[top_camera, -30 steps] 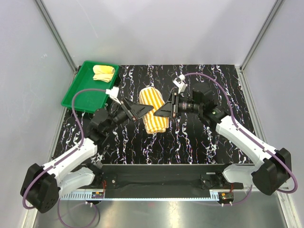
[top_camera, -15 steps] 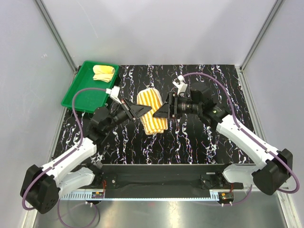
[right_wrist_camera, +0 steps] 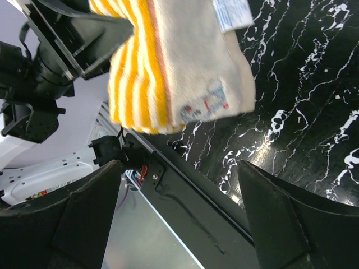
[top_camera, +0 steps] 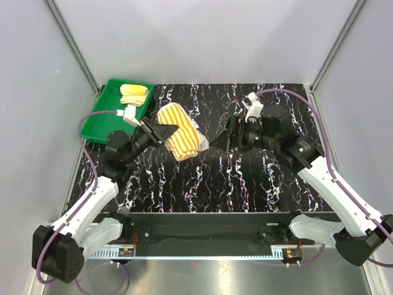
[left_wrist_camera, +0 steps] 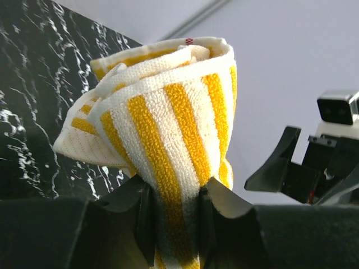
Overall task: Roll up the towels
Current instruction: Place the rolled towel into the container
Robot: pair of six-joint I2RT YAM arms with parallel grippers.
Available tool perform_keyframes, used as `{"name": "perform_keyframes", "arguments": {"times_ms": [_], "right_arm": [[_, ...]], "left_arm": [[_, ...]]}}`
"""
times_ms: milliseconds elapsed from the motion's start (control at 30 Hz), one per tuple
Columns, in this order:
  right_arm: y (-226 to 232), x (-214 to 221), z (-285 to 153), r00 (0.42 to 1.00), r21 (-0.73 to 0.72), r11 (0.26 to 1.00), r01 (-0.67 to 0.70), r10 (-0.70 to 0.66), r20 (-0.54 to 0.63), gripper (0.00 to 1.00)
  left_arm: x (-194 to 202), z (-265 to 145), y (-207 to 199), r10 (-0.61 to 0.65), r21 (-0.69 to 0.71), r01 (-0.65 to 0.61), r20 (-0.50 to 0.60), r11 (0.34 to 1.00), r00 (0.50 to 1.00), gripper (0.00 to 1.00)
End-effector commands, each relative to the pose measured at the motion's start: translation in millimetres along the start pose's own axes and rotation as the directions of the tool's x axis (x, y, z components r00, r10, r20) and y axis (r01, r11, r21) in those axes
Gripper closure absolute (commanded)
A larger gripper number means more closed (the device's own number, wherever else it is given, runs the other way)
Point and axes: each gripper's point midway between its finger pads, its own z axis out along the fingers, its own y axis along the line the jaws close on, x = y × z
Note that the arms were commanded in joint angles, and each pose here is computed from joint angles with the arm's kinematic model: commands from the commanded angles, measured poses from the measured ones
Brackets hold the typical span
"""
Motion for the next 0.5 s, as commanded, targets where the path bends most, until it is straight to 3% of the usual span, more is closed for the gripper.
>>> {"name": "perform_keyframes", "arguments": {"times_ms": [0,233,333,467], "right_arm": [[-9.5,1.6,-1.4,1.000,0.053,0.999,0.007,-0.007,0.011,0.09],[-14.9,5.4,-3.2,1.000,0.074,0.997,0.012,-0.013,0.004,0.08],[-17.4,8.0,-2.9,1.000,0.079,0.997,0.013,-0.013,-0.001,0.09],[-18.6,11.3,0.1,1.000,0.072,0.997,0.015,-0.014,-0.012,0.08]], "left_arm": [[-43.1,-8.0,-33.1,0.029,0.116,-0.041,0.106,0.992,0.994,1.00],[-119.4,-38.4,29.4,0.112,-0.186,-0.068,0.238,0.980,0.965,1.00],[-152.1,-63.2,77.5,0.153,-0.391,-0.037,0.269,0.920,0.951,1.00],[-171.2,-86.0,124.3,0.130,-0.512,0.041,0.293,0.858,0.947,1.00]]}}
